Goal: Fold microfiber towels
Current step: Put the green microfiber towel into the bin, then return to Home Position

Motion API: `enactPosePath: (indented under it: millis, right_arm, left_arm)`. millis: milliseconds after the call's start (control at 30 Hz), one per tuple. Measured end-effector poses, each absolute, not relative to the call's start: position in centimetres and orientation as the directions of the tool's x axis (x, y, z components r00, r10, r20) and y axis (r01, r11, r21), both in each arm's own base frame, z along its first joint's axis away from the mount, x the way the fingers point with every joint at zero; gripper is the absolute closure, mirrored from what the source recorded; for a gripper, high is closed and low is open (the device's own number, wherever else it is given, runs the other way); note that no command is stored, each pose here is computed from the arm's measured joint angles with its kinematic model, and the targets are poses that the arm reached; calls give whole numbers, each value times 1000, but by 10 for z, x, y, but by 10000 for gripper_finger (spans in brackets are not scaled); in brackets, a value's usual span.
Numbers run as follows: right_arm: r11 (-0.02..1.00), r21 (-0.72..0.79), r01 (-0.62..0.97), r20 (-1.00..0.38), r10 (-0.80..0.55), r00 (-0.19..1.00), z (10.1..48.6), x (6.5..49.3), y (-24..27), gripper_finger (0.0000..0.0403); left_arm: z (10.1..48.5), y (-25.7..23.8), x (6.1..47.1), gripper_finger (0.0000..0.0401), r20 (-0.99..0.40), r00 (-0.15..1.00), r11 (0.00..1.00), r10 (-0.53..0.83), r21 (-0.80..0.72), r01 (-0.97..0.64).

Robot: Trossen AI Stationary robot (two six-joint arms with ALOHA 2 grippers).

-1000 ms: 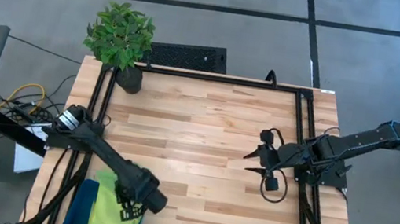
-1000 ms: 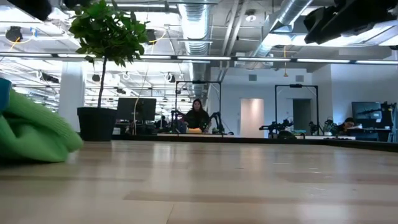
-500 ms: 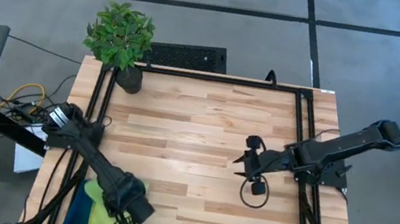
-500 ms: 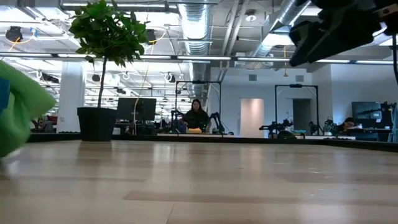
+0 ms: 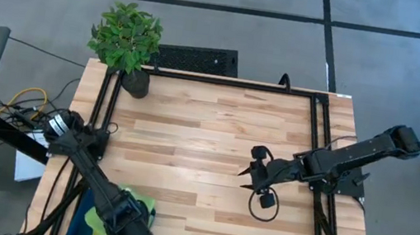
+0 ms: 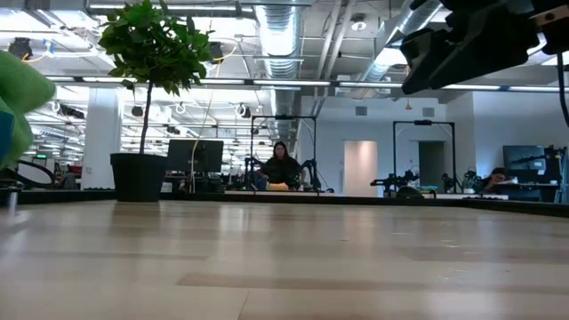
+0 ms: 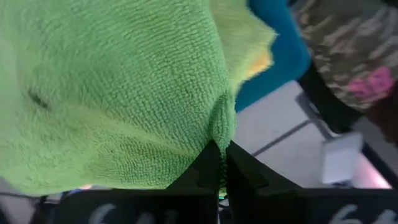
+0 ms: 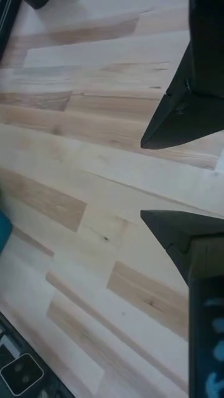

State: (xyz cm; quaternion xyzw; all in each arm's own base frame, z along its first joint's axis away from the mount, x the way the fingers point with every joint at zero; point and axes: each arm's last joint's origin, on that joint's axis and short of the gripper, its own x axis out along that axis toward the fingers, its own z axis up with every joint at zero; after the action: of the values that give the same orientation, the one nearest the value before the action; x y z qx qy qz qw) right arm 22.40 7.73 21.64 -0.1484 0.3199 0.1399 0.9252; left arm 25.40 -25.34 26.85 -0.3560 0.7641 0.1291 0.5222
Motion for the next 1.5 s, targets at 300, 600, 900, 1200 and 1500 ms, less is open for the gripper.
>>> enactPosePath:
  millis: [300, 600, 900, 1200, 1500]
  right_arm:
    - [918, -186, -349, -615, 169, 770, 218, 225, 78, 209]
    - [918, -186, -349, -614, 169, 771, 218, 225, 78, 209]
    - [918, -186, -350, -614, 169, 771, 218, 225, 78, 209]
    - [921, -207, -328, -575, 157, 803, 228, 222, 76, 209]
    - [942, -200, -271, -420, 167, 892, 268, 191, 63, 239]
  left_arm:
    - [269, -260, 256, 401, -890, -150, 694, -431, -221, -685]
    - [268, -258, 258, 370, -926, -76, 704, -370, -226, -674]
    - [268, -258, 258, 298, -926, -76, 701, -370, -224, -677]
    - [268, -257, 258, 267, -935, -74, 835, -346, -271, -479]
    - [273, -220, 260, 392, -996, 78, 986, 49, 36, -163]
